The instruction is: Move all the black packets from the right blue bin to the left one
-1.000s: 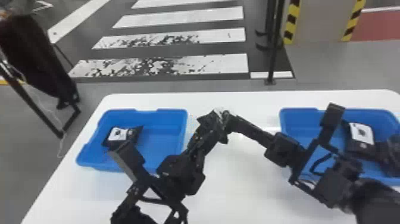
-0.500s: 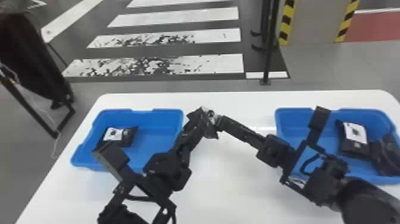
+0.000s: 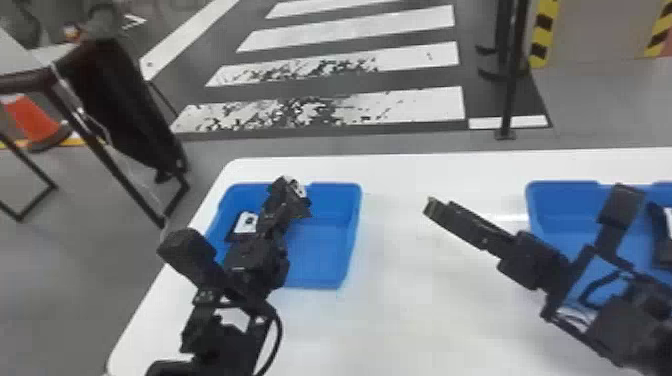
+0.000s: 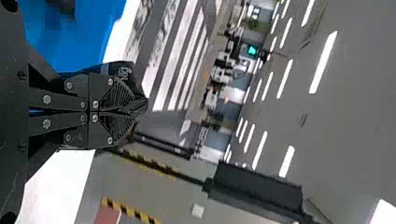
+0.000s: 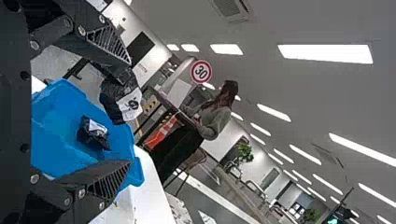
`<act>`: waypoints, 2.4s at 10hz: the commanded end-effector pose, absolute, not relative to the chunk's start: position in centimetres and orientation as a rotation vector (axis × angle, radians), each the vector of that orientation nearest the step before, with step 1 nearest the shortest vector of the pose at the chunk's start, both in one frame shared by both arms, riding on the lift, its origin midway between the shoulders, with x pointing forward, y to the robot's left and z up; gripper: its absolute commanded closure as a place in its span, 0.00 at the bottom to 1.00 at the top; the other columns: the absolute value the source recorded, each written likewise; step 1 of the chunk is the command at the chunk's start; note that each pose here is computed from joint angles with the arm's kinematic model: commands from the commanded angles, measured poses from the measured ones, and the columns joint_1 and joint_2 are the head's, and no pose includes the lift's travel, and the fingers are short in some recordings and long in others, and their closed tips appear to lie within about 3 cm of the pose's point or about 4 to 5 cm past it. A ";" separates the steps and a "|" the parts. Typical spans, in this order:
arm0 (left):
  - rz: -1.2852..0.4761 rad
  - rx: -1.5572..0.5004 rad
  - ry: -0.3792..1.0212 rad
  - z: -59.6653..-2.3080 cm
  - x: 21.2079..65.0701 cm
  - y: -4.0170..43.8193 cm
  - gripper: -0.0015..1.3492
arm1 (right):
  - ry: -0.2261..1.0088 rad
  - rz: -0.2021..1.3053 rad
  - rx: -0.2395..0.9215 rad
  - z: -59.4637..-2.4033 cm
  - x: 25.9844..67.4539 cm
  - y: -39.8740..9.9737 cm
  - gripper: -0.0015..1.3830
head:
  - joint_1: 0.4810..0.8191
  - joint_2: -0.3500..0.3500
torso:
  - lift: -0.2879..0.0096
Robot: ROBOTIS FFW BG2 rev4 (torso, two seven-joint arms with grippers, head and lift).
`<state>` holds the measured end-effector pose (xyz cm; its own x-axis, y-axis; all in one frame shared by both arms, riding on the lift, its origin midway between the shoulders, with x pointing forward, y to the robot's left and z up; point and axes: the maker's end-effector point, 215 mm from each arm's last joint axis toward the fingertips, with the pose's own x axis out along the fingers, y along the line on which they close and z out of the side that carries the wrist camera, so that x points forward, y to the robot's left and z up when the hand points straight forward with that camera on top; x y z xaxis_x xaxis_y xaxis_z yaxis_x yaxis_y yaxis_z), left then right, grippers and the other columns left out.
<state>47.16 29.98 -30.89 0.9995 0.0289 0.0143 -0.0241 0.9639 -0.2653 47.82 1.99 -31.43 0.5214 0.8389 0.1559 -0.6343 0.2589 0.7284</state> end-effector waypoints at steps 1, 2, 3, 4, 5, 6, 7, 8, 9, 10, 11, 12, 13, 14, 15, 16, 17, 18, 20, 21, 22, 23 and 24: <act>0.091 -0.282 0.006 -33.5 47.7 32.8 0.82 | 0.274 1.010 0.821 -31.4 48.0 1.5 0.07 | 0.63 0.99 | 0.40; 0.107 -0.289 -0.041 -32.6 47.4 33.5 0.41 | 0.229 0.972 0.735 -31.3 49.1 -0.9 0.08 | 0.63 1.00 | 0.40; 0.098 -0.280 -0.075 -31.7 47.1 32.8 0.08 | 0.174 0.895 0.567 -31.0 50.6 -4.9 0.08 | 0.63 1.00 | 0.40; 0.076 -0.284 -0.098 -30.6 46.9 31.7 0.06 | 0.139 0.811 0.423 -30.6 51.8 -8.9 0.08 | 0.63 0.99 | 0.40; 0.055 -0.282 -0.113 -29.5 46.5 30.6 0.12 | 0.159 0.671 0.263 -30.7 52.4 -13.9 0.08 | 0.63 0.95 | 0.40; 0.031 -0.274 -0.129 -28.2 46.0 29.3 0.14 | 0.188 0.482 0.125 -30.5 52.0 -19.4 0.08 | 0.63 0.84 | 0.40; 0.006 -0.279 -0.126 -27.8 45.3 28.0 0.14 | 0.246 0.371 0.080 -31.6 52.0 -23.6 0.07 | 0.63 0.73 | 0.40; -0.024 -0.288 -0.104 -28.2 44.8 26.5 0.14 | 0.304 0.297 0.052 -33.0 51.8 -26.7 0.07 | 0.63 0.62 | 0.40; -0.058 -0.304 -0.093 -28.2 44.6 24.8 0.14 | 0.359 0.240 0.023 -34.1 51.5 -28.7 0.07 | 0.63 0.58 | 0.40; -0.090 -0.325 -0.075 -28.7 44.3 23.1 0.14 | 0.399 0.190 0.000 -35.2 51.3 -30.0 0.07 | 0.63 0.49 | 0.40; -0.116 -0.332 -0.054 -29.3 44.1 21.9 0.14 | 0.430 0.156 -0.001 -36.6 51.6 -31.1 0.08 | 0.63 0.42 | 0.40; -0.127 -0.333 -0.040 -29.7 44.0 21.4 0.14 | 0.458 0.161 0.012 -38.1 52.4 -30.8 0.09 | 0.63 0.37 | 0.40; -0.126 -0.332 -0.043 -29.6 44.1 21.6 0.14 | 0.477 0.173 0.024 -39.1 53.1 -30.1 0.11 | 0.63 0.36 | 0.40; -0.128 -0.332 -0.038 -29.7 44.0 21.5 0.14 | 0.500 0.187 0.043 -40.4 53.7 -29.1 0.11 | 0.63 0.35 | 0.40; -0.129 -0.333 -0.041 -29.6 44.1 21.5 0.14 | 0.519 0.197 0.047 -41.6 54.3 -28.1 0.11 | 0.63 0.36 | 0.40; -0.133 -0.334 -0.042 -29.5 44.2 21.3 0.14 | 0.536 0.204 0.062 -42.7 54.4 -27.6 0.11 | 0.63 0.38 | 0.40; -0.134 -0.342 -0.042 -29.6 44.1 21.3 0.14 | 0.547 0.201 0.063 -43.3 54.1 -27.4 0.11 | 0.63 0.39 | 0.40; -0.133 -0.348 -0.042 -29.5 44.1 21.4 0.14 | 0.550 0.185 0.059 -43.5 53.7 -27.5 0.11 | 0.63 0.40 | 0.40; -0.145 -0.358 -0.045 -29.4 44.0 20.9 0.14 | 0.550 0.118 0.039 -43.2 52.1 -28.2 0.11 | 0.63 0.39 | 0.40; -0.147 -0.360 -0.043 -29.5 44.0 20.9 0.14 | 0.560 0.094 0.048 -43.7 51.5 -28.4 0.11 | 0.63 0.38 | 0.40; -0.146 -0.365 -0.038 -29.7 43.9 21.0 0.14 | 0.565 0.065 0.057 -43.9 51.2 -28.7 0.11 | 0.63 0.37 | 0.40; -0.149 -0.366 -0.038 -29.7 43.9 20.8 0.14 | 0.572 0.046 0.067 -44.4 51.3 -28.9 0.11 | 0.63 0.37 | 0.40; -0.151 -0.369 -0.040 -29.6 43.9 20.7 0.14 | 0.570 0.027 0.074 -44.3 51.7 -29.1 0.11 | 0.63 0.36 | 0.40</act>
<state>43.91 20.76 -29.64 0.9880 -0.1399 0.0658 0.1542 0.9220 -0.3553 51.52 -29.34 -44.26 0.8419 0.0406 -0.5381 -0.0041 0.9976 0.0688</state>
